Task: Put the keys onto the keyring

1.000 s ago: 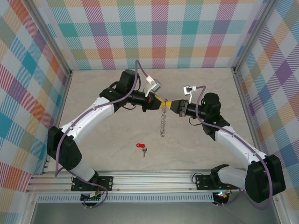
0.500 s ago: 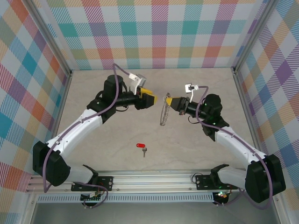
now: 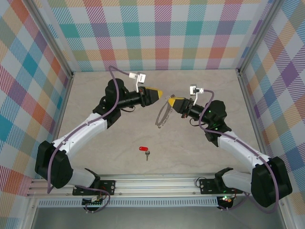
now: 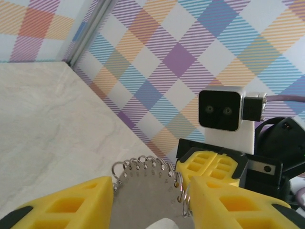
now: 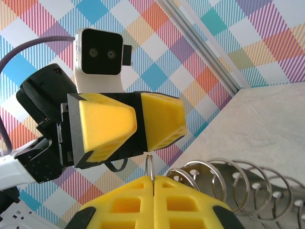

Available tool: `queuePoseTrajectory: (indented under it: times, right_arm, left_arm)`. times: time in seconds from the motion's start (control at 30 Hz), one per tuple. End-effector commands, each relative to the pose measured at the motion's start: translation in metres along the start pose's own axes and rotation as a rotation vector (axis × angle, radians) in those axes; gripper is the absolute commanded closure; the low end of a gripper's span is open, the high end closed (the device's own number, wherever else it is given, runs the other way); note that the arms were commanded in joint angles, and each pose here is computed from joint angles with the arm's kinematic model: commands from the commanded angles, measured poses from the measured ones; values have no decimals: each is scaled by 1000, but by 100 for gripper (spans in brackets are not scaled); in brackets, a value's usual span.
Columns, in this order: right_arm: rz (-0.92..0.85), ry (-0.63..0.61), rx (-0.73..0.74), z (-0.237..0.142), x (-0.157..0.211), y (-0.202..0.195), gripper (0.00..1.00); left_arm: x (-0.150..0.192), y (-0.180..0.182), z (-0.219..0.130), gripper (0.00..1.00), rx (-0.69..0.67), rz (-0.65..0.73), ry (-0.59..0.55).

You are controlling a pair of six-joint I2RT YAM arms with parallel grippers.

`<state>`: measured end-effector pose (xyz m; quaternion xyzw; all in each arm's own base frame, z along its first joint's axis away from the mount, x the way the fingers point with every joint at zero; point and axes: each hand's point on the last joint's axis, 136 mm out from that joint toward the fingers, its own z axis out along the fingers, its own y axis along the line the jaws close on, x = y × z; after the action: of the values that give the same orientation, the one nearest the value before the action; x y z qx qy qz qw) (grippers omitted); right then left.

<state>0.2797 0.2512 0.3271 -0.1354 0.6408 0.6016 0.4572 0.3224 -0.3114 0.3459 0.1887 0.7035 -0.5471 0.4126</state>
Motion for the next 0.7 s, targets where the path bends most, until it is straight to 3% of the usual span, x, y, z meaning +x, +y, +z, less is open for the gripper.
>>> queuePoseTrajectory:
  times: [0.0,0.67]
  right_arm:
    - [-68,-72,-42,0,-16,16,100]
    - [-60,-79,-43,9,-20,11,100]
  left_arm:
    - [-5,-7,1,56,61,-24,-19]
    - [18,-7,13,58,83,-33,59]
